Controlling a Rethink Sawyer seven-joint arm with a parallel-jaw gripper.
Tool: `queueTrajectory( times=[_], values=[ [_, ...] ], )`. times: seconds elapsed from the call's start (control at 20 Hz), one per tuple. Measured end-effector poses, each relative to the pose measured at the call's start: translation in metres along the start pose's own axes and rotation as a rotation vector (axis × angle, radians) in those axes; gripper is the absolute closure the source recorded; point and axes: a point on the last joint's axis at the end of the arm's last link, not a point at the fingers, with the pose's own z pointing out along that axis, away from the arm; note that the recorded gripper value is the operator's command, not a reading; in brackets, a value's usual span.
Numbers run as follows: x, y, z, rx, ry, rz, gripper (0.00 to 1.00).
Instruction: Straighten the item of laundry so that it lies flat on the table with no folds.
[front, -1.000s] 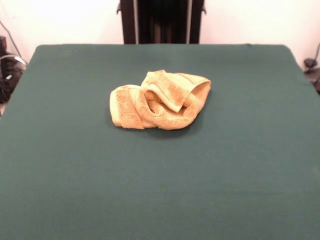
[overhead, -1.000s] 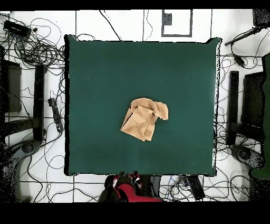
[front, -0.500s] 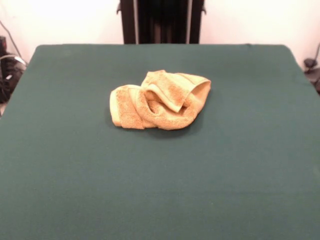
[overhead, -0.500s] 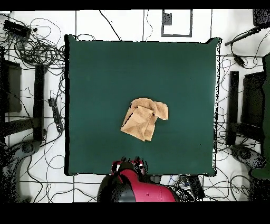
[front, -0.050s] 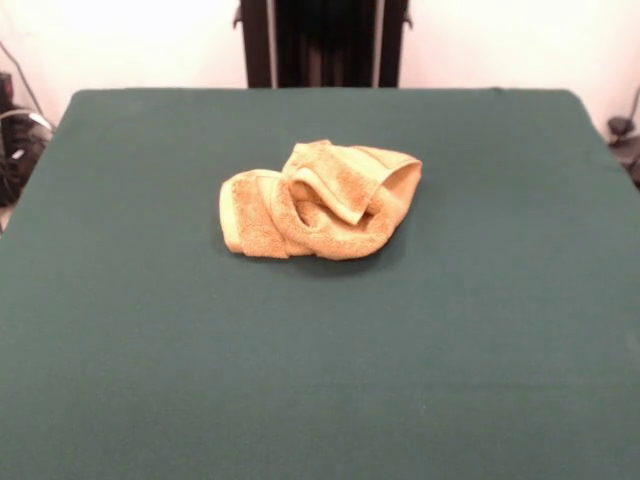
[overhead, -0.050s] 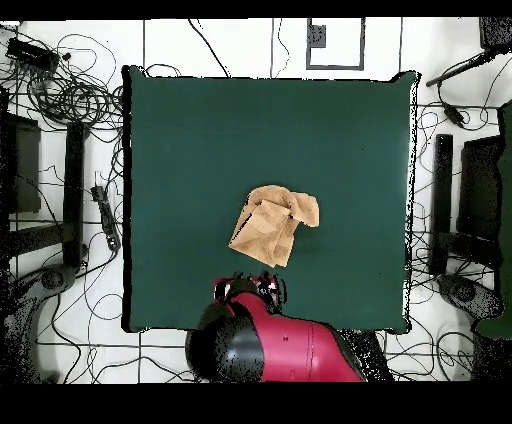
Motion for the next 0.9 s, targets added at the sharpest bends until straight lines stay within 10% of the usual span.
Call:
queueTrajectory(
  times=[0.9],
  values=[
    [-0.098,-0.040,0.008,0.033,-0.076,0.022,0.00]
  ],
)
